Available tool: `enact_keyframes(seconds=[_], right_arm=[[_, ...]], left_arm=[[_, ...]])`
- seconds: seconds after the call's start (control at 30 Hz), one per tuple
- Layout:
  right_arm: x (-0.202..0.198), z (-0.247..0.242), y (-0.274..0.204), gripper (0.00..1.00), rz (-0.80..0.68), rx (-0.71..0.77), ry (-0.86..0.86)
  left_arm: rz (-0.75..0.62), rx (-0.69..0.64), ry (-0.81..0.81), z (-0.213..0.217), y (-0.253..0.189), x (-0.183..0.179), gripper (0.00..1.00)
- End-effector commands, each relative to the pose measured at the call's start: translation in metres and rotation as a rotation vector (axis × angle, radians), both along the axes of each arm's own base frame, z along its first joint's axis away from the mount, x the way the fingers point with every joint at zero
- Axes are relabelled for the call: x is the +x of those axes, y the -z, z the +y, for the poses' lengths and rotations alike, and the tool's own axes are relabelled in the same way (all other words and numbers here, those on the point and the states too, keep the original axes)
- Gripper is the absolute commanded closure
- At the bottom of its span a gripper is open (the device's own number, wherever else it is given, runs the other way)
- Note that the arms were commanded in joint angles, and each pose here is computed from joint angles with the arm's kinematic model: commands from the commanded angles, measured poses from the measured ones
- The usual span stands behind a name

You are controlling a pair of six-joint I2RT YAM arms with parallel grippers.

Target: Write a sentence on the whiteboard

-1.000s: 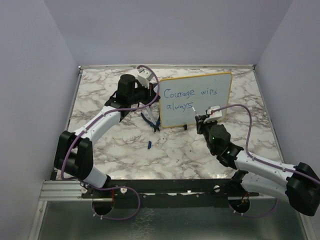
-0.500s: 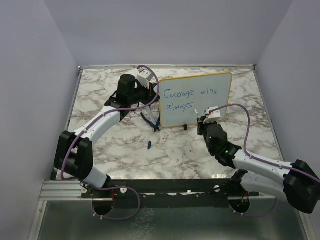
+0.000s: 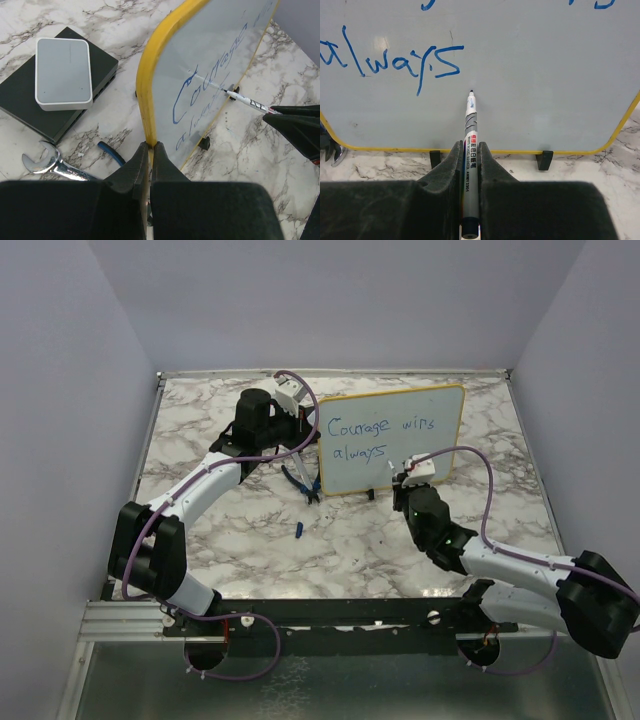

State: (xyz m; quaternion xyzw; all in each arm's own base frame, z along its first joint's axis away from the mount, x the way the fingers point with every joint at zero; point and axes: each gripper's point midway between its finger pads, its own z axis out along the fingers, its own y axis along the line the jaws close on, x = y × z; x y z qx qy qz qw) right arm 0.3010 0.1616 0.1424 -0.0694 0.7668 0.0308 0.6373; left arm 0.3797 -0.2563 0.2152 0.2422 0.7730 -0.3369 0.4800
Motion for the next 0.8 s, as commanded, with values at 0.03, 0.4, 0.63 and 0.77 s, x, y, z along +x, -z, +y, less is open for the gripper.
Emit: enact_keyframes(seconds=[0.03,0.4,0.63,0.77], right_arm=[[0.008,-0.002,-0.012,0.99,-0.039,0.006,0.037],[0.004,-0.006,-0.017,0.99,-0.043,0.007,0.031],[-0.021,-0.013,-0.023,0.99,0.016,0.053,-0.031],[-0.031,-0.013,-0.035,0.99,0.022,0.109,-0.054]], left_arm=[[-0.022,-0.014,0.024,-0.003,-0.012,-0.006,1.00],[-0.021,-0.015,0.021,-0.003,-0.012,-0.006,1.00],[-0.019,-0.019,0.004,-0.001,-0.014,-0.005,1.00],[-0.013,-0.027,-0.005,-0.001,-0.016,-0.005,0.91]])
